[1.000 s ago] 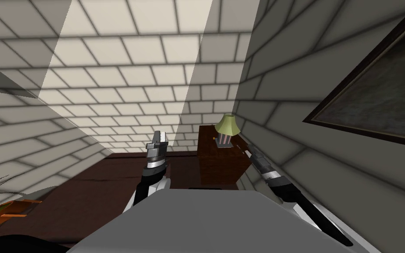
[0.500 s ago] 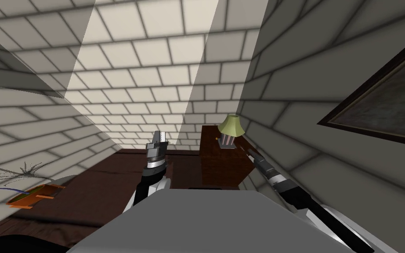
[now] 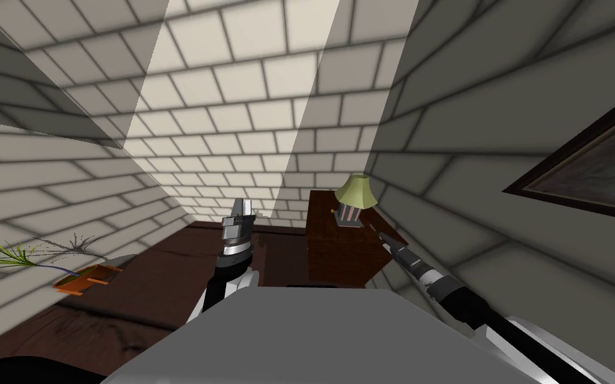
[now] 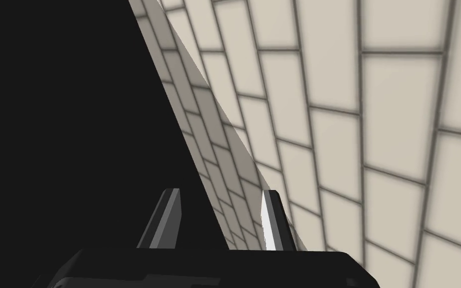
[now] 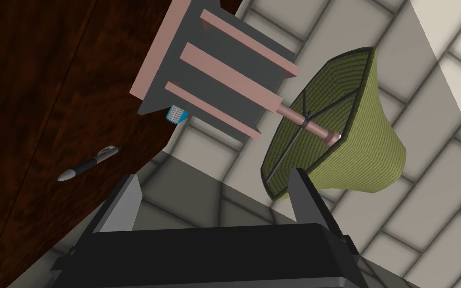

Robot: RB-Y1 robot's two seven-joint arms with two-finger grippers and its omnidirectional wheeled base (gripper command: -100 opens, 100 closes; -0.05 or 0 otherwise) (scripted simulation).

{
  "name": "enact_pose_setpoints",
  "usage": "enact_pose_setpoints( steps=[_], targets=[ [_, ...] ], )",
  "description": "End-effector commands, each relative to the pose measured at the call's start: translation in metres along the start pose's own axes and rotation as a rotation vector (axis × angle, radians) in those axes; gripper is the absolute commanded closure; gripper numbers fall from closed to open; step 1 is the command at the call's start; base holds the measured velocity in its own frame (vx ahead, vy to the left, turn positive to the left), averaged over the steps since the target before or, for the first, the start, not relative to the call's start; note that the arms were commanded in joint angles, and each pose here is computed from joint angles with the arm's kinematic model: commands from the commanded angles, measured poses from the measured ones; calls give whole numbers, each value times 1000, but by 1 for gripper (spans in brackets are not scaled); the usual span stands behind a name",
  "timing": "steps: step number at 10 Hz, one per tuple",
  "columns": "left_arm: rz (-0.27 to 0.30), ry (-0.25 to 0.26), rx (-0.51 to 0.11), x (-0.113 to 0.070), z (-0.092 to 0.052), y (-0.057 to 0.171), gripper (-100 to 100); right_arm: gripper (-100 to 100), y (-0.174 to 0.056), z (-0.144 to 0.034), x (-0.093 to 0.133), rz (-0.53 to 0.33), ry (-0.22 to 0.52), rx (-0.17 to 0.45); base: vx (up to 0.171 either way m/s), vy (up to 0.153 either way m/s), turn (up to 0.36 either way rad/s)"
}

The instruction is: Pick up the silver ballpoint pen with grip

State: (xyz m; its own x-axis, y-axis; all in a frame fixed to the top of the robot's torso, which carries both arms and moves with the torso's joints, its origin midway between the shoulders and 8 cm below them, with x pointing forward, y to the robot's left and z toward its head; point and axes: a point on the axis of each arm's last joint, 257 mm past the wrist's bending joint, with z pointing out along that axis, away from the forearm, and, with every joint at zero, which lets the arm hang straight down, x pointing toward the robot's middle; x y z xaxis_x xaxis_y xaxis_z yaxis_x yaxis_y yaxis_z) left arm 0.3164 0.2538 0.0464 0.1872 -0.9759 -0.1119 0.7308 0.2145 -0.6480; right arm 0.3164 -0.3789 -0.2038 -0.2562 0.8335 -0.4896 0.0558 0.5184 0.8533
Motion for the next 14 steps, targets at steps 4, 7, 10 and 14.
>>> enact_pose_setpoints(
  steps=[4, 7, 10, 14],
  targets=[
    [0, 0, 0, 0, 0, 0, 0, -100, -38, -14, -5, -63, 81, 136, -6, 0, 108],
    [0, 0, 0, 0, 0, 0, 0, -100, -74, -32, -14, -99, 126, 262, -7, 1, 115],
    [0, 0, 0, 0, 0, 0, 0, -100, -89, -39, -20, -149, 176, 325, -6, -1, 104],
    [0, 0, 0, 0, 0, 0, 0, -100, -119, -56, -35, -214, 235, 447, -3, 0, 105]
  ],
)
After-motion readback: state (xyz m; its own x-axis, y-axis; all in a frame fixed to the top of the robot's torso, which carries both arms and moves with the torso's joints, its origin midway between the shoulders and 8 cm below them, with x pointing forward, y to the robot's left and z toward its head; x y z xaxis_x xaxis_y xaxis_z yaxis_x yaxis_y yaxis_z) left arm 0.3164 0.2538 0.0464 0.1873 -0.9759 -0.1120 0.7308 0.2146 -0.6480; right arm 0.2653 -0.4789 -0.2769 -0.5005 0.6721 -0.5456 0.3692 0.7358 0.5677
